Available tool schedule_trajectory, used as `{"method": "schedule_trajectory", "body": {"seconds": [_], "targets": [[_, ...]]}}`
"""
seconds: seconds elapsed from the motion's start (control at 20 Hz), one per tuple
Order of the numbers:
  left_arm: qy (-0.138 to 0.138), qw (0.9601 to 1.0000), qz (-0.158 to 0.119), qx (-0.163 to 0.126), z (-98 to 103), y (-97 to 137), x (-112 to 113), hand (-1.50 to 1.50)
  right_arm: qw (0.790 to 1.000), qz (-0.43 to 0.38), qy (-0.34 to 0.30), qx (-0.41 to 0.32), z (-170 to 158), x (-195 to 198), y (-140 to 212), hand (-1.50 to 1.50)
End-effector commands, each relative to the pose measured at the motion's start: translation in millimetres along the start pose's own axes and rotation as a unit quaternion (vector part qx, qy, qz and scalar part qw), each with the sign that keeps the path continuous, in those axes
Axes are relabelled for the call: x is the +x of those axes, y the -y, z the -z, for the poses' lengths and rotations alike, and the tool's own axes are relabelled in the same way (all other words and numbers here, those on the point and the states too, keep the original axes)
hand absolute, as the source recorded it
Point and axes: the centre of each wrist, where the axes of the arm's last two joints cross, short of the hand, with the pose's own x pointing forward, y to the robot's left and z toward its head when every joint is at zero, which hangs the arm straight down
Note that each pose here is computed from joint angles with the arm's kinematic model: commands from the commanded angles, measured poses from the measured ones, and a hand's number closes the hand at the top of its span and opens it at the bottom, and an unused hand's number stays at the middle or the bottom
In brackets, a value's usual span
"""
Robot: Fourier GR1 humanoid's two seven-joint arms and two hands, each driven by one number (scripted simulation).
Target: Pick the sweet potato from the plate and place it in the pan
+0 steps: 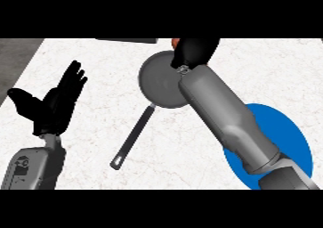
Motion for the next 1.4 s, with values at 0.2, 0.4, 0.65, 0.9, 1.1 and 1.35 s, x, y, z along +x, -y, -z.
{"method": "schedule_trajectory", "body": {"seconds": [0.2,0.4,0.65,0.9,1.1,1.35], "targets": [[0.006,0.9999,0.005,-0.006,-5.4,1.4,-3.6,0.00,0.995,0.058,-0.083,0.014,-7.6,-24.0,-51.4,1.50],[0.006,1.0000,0.000,0.004,-2.7,-2.6,0.0,0.00,0.979,0.077,-0.173,0.073,-1.0,-48.0,-74.0,1.50],[-0.003,1.0000,-0.005,-0.006,5.6,6.9,4.0,0.00,0.968,0.126,-0.192,0.102,-9.5,-69.3,-98.2,-1.50],[0.005,1.0000,0.002,0.000,-4.3,6.9,1.9,0.00,0.967,0.187,-0.163,0.063,-10.7,-73.5,-104.6,-1.50],[0.001,0.9999,0.013,0.005,-3.5,-4.1,8.5,0.00,0.947,0.280,-0.159,0.009,-11.2,-65.3,-91.7,-1.50],[-0.012,0.9996,-0.001,0.027,-7.6,-10.4,-1.3,0.00,0.903,0.390,-0.177,-0.019,-24.9,-67.3,-80.7,-1.50]]}}
